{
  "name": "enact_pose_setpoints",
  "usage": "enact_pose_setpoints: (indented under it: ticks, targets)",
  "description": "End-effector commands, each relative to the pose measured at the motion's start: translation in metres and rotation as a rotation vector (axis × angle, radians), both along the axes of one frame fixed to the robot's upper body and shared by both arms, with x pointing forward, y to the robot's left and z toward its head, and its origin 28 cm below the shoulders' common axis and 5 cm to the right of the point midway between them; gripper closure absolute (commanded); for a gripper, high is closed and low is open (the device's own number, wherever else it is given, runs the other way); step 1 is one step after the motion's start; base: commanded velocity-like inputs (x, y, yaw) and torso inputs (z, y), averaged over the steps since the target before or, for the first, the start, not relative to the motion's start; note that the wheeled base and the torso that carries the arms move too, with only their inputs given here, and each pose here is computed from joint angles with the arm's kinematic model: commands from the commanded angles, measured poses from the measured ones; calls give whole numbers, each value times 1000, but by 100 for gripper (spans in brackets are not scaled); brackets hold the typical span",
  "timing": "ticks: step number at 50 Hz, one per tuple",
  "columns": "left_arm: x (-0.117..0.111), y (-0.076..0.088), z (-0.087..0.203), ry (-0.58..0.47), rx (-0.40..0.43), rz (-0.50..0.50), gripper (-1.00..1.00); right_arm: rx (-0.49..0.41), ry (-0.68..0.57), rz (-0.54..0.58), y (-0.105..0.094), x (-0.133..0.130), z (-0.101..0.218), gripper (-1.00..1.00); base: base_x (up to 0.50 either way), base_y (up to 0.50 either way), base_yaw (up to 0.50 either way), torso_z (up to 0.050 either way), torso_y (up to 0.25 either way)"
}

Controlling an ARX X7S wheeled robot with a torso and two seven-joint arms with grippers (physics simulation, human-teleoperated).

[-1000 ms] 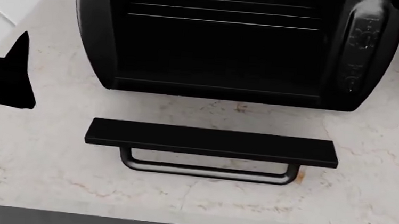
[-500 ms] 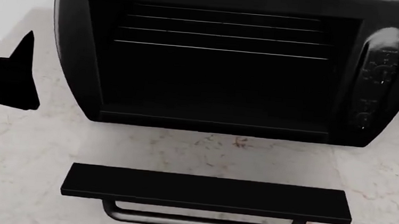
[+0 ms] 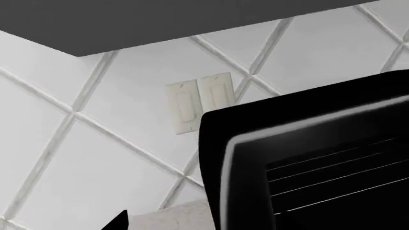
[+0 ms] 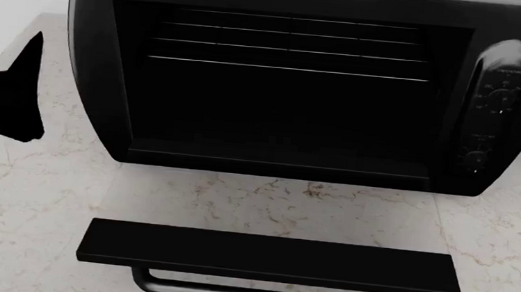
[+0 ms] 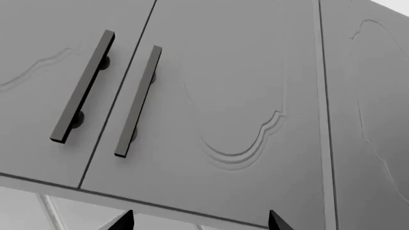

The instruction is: Close the toaster oven door.

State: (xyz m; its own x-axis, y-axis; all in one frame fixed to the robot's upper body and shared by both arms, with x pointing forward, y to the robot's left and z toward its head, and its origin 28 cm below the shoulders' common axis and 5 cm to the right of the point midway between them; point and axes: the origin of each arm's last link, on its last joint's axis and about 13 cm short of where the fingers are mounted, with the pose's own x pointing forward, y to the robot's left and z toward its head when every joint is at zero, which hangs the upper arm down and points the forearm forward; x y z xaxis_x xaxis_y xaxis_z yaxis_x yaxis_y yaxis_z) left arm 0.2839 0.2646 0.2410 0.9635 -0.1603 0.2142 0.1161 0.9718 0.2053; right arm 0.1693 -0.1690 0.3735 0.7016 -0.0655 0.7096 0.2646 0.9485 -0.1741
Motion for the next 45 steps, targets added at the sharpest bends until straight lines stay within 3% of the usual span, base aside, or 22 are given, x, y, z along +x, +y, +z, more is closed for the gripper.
enact_pose_setpoints:
  ticks: [1,15,34,45]
  targets:
    - [-3,20,3,-115,239,-59,-100,-3,-3,3,1,0,1,-100,0,0,0,0,0]
    - [-7,42,4,-206,569,-111,-100,-1,-5,-1,-1,-2,0,-100,0,0,0,0,0]
    - [-10,69,6,-187,952,-263,-100,-5,-11,3,0,-4,3,-100,0,0,0,0,0]
    - [-14,76,0,-125,1058,-327,-100,-1,-13,7,0,-3,3,-100,0,0,0,0,0]
